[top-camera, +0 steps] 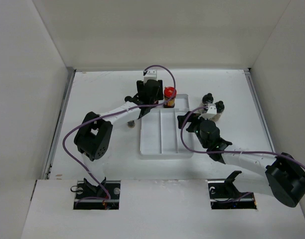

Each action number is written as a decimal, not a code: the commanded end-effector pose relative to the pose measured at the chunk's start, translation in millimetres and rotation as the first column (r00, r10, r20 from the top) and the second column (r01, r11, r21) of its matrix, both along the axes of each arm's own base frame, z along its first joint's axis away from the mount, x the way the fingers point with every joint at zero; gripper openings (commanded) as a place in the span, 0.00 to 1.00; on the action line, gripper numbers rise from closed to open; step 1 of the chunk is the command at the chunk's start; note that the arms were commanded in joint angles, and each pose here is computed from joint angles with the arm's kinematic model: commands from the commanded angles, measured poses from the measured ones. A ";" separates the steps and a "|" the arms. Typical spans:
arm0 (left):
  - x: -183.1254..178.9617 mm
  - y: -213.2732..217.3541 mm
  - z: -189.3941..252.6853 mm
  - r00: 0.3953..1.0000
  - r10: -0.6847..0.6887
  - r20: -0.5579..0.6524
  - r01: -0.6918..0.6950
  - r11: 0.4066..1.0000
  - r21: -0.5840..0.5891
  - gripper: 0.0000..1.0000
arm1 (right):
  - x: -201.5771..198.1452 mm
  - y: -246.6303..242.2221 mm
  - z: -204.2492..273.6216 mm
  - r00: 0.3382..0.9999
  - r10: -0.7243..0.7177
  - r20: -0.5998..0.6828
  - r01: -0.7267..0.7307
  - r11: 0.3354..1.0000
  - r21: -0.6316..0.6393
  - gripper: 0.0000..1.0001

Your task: Organize the condiment bottles

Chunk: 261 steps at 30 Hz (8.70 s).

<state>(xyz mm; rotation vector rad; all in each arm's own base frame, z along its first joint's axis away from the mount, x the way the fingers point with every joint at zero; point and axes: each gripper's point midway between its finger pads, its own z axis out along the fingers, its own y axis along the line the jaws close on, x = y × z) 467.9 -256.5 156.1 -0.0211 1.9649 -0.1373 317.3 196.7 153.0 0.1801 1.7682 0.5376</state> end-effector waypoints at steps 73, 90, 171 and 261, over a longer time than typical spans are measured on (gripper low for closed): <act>11.8 131.1 -19.3 0.978 0.209 -0.020 -0.210 0.977 -0.036 0.53 | 10.2 12.6 24.4 0.998 0.017 0.060 -0.020 0.999 0.043 0.93; -12.2 114.8 75.8 0.965 0.186 0.187 -0.171 0.981 -0.093 0.31 | 10.7 14.1 22.4 0.998 0.022 0.055 -0.024 0.999 0.040 0.93; -173.0 105.6 42.5 0.961 0.081 0.264 0.010 0.945 -0.327 0.51 | -12.1 -10.6 86.0 0.992 -0.005 0.125 -0.001 0.999 0.050 0.39; -187.5 98.0 4.5 0.963 0.050 0.264 0.104 0.837 -0.537 0.56 | 79.3 70.5 83.6 0.996 0.003 0.091 0.016 0.978 -0.206 1.00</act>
